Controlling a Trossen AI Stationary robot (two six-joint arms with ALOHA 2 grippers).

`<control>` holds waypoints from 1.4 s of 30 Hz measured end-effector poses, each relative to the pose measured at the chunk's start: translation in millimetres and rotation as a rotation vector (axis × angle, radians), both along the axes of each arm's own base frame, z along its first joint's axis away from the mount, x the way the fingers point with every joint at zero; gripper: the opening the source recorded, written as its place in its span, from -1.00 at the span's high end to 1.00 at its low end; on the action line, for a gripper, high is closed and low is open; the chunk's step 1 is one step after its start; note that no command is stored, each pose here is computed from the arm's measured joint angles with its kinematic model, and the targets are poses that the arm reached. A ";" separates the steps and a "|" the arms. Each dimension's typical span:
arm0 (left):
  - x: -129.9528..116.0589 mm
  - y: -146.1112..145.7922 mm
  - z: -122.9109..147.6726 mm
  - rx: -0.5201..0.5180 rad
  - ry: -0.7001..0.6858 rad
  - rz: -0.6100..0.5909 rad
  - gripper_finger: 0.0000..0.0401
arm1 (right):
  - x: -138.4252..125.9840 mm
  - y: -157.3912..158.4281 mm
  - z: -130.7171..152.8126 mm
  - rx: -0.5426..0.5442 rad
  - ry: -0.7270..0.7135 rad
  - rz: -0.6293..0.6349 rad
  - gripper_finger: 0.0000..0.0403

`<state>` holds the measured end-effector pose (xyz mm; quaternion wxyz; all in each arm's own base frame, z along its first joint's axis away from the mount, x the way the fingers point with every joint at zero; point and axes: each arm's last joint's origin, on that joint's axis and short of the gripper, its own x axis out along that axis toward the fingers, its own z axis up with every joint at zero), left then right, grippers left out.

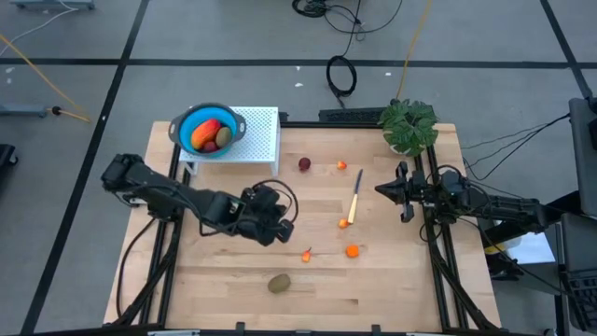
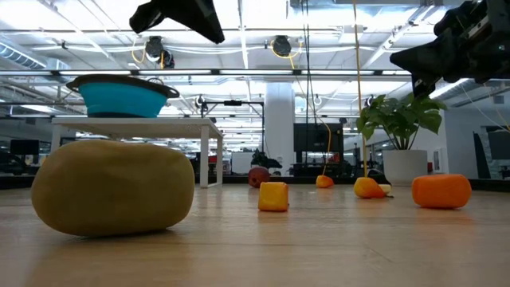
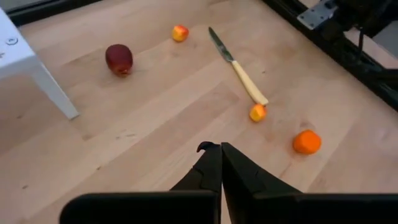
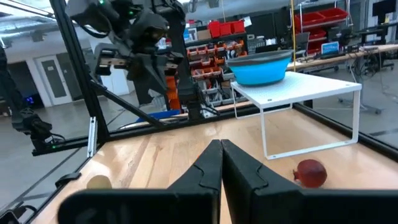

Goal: Pick & Place Fruit
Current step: Put the orange peach into the blue strainer bowl on the shelf

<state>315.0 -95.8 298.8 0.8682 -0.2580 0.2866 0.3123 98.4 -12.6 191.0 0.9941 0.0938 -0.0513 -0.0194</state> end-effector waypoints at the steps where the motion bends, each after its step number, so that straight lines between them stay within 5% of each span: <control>1: -0.3 -1.8 0.0 -0.002 -0.002 -0.004 0.95 | 0.0 0.2 0.0 -0.001 0.000 0.007 1.00; 10: 2.3 -10.8 -23.2 0.011 -0.118 -0.052 0.98 | 0.6 3.6 -1.7 0.007 0.021 0.129 1.00; 24: -8.6 -11.3 -90.3 -0.034 -0.285 -0.088 0.97 | 14.6 1.4 -13.5 0.105 0.196 0.131 1.00; 42: -48.5 -3.7 -106.2 0.049 -0.369 -0.262 0.98 | 55.1 -7.0 24.4 0.040 0.338 0.062 1.00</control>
